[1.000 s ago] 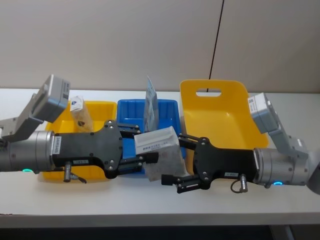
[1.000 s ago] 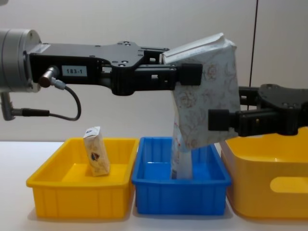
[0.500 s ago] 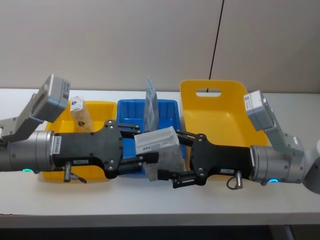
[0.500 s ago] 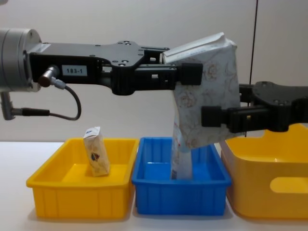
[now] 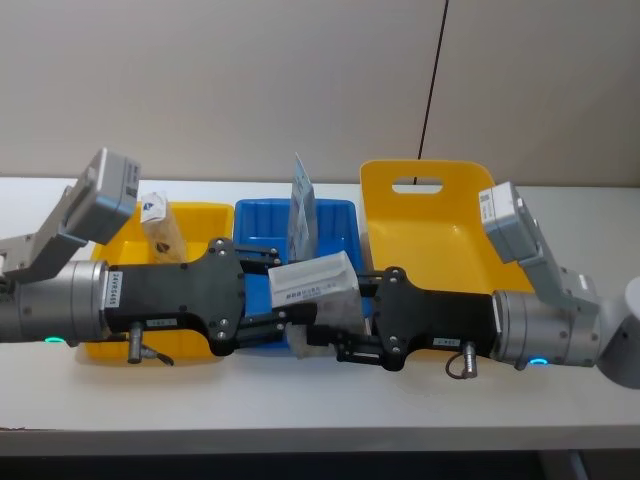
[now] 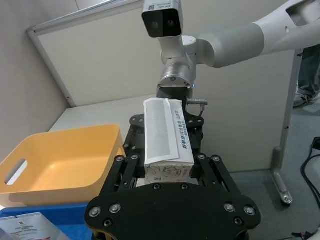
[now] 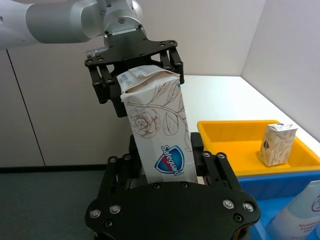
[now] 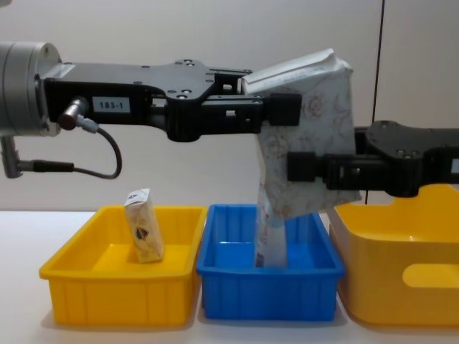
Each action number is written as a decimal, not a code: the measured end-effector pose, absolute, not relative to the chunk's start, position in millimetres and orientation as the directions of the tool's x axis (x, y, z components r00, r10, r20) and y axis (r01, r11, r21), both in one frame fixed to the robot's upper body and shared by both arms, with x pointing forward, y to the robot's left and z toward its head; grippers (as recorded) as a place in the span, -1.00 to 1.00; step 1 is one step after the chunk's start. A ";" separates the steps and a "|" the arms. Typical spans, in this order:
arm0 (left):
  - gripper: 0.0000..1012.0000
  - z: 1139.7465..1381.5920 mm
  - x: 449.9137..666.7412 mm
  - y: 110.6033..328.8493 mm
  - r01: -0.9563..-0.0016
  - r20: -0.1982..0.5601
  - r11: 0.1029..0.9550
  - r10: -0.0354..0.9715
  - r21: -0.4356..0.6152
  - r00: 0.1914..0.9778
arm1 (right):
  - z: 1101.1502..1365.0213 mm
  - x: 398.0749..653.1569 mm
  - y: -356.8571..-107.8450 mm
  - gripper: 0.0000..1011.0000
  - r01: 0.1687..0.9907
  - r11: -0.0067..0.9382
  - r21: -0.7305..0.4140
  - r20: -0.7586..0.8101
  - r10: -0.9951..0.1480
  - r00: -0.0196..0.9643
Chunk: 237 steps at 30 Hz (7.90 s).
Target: Bimanual collaborative sorting of washing and personal care products
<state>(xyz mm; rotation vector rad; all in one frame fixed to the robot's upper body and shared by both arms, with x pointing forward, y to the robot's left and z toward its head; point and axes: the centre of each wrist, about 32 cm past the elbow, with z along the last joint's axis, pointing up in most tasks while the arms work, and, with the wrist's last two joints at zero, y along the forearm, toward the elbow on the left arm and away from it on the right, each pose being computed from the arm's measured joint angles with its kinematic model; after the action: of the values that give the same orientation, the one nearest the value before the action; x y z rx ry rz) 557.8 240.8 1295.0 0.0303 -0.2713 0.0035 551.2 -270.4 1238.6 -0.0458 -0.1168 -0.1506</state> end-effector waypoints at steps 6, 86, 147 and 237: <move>-0.18 1295.0 557.8 240.9 -0.009 0.268 1.000 0.001 0.029 0.963 | 1238.7 551.4 -269.2 -0.19 0.151 0.988 -0.036 0.123 -0.146 0.982; 0.98 1294.9 557.8 240.8 -0.006 0.268 1.000 -0.003 0.030 0.963 | 1253.6 488.4 -355.2 -0.30 0.453 0.887 0.089 0.116 -0.461 0.880; 0.98 1294.9 557.8 240.8 -0.006 0.268 1.000 -0.003 0.030 0.964 | 1187.7 595.9 -285.4 -0.30 0.977 0.201 0.065 0.123 -0.974 0.192; 0.98 1294.9 557.8 240.8 -0.006 0.268 1.000 -0.003 0.030 0.963 | 1219.5 479.2 -254.8 0.99 0.887 0.459 0.051 -0.001 -0.888 0.460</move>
<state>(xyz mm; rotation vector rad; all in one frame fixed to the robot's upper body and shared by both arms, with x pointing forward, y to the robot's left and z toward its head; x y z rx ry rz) 557.8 240.8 1294.9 0.0307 -0.2711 0.0015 479.2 -254.8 1219.5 0.0464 -0.0269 -1.0929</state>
